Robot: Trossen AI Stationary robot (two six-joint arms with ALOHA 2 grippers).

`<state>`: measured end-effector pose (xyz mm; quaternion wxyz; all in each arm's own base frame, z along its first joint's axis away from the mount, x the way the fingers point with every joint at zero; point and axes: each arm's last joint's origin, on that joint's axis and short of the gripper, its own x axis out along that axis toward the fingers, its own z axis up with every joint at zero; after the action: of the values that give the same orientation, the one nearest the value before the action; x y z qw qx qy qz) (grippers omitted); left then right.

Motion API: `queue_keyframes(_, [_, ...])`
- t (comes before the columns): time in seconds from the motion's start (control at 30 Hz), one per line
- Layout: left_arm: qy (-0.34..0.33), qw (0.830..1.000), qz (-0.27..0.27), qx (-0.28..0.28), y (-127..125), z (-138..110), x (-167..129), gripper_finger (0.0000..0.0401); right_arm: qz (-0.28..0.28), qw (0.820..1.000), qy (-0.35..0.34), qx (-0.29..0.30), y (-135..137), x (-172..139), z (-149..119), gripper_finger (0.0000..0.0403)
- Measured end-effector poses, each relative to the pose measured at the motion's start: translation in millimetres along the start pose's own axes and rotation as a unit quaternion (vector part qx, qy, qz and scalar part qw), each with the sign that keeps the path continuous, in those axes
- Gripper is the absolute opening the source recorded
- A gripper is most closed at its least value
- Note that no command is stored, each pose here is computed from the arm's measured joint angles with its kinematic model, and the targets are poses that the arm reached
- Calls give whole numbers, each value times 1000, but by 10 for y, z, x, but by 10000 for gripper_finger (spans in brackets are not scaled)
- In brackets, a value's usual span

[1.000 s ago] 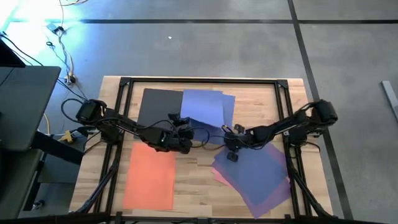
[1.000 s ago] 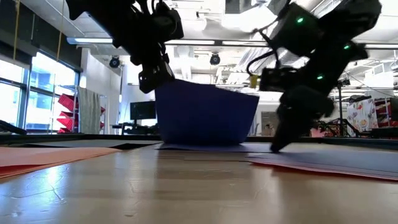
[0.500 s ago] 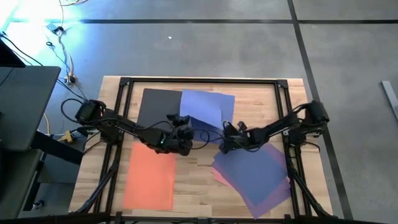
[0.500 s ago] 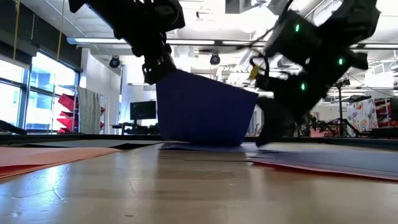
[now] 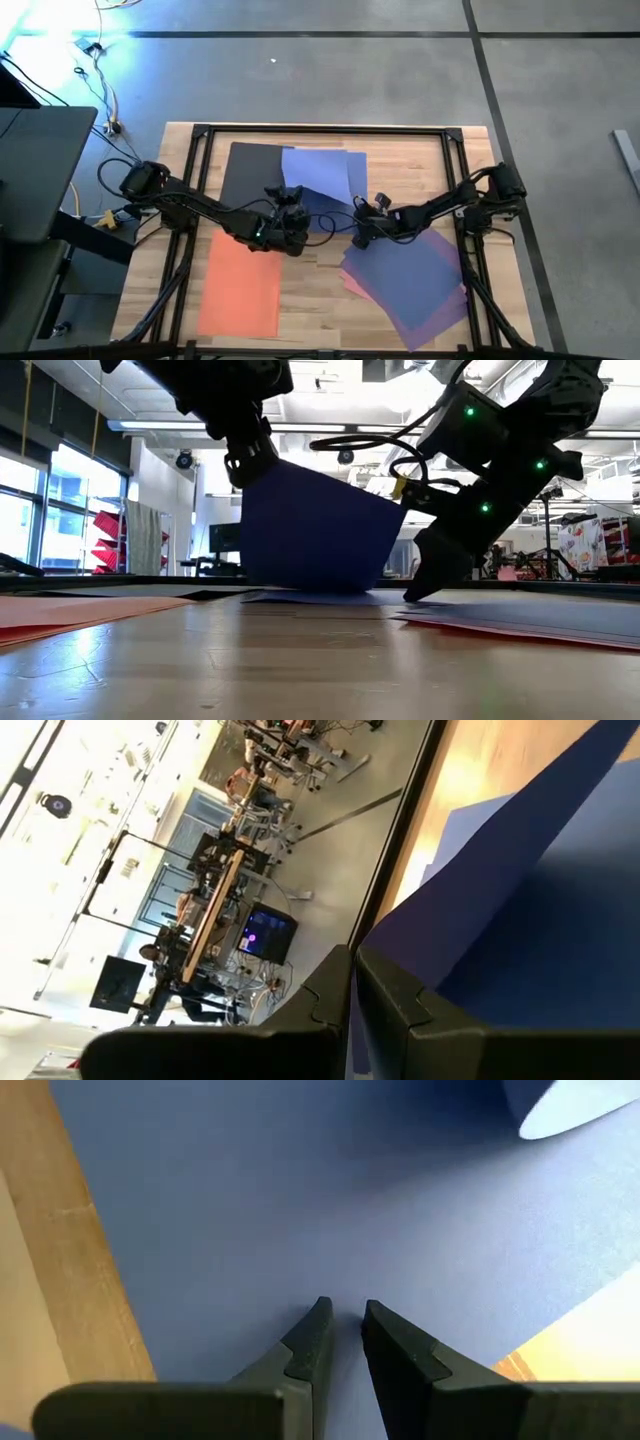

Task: Organize paper
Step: Stack the bottom blue paper on top of the top blue paper

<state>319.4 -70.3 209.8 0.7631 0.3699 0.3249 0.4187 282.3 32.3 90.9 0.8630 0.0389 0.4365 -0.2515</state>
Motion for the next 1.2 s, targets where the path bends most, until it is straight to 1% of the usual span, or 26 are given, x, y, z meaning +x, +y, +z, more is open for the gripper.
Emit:
queue_keyframes(0.23, [1, 1000, 12, -5, 8, 6, 0, 0, 10, 1000, -9, 12, -20, -127, 47, 51])
queue_keyframes(0.33, [1, 1000, 12, -6, 8, 6, 0, 0, 16, 1000, -22, 10, -16, -240, 85, 61])
queue_keyframes(0.43, [1, 1000, 13, -6, 9, 6, 0, 0, 8, 999, -36, 6, -30, -378, 113, 84])
queue_keyframes(0.7, [0, 1000, 13, -11, 7, 7, -5, 0, -52, 996, -71, -14, -130, -845, 89, 165])
queue_keyframes(0.87, [0, 1000, 12, -16, 7, 7, -5, 0, -85, 991, -102, -20, -173, -1119, 15, 191])
queue_keyframes(1.03, [-2, 1000, 11, -16, 4, 9, -16, 0, -83, 984, -151, -40, -59, -1214, 10, 203])
queue_keyframes(1.13, [-2, 1000, 9, -19, 2, 9, -20, 0, -65, 981, -167, -72, 38, -1175, 6, 219])
queue_keyframes(1.2, [-3, 1000, 8, -19, 0, 10, -26, 0, -63, 978, -180, -88, 103, -1135, 24, 233])
